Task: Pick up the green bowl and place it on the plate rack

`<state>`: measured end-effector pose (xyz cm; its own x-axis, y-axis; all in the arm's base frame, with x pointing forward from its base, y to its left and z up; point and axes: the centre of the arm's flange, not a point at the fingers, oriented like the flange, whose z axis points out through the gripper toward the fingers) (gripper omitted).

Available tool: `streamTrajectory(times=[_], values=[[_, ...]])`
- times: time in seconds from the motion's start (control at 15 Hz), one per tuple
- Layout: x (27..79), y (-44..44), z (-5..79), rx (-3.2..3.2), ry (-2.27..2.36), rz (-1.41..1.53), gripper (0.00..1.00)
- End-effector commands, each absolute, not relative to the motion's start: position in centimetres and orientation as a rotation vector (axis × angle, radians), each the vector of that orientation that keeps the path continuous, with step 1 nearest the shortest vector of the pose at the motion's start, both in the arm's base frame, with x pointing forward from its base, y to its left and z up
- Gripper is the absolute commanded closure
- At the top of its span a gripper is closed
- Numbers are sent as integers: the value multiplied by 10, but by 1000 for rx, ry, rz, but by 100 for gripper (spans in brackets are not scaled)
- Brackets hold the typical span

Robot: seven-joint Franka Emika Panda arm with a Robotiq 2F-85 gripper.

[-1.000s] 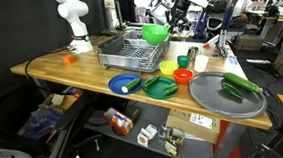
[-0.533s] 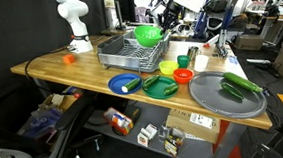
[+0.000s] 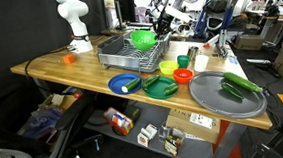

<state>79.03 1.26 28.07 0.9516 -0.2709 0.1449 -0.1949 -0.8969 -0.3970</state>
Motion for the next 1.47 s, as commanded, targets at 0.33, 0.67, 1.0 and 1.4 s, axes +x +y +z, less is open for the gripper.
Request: streamTrajectory(times=[0.33,0.67,1.0,1.4], values=[[846,15,232,-2758,399,-198,91],[846,18,232,-2757,415,-178,44],[833,14,252,-2747,394,-208,9],[810,10,309,-2766,397,-286,0]])
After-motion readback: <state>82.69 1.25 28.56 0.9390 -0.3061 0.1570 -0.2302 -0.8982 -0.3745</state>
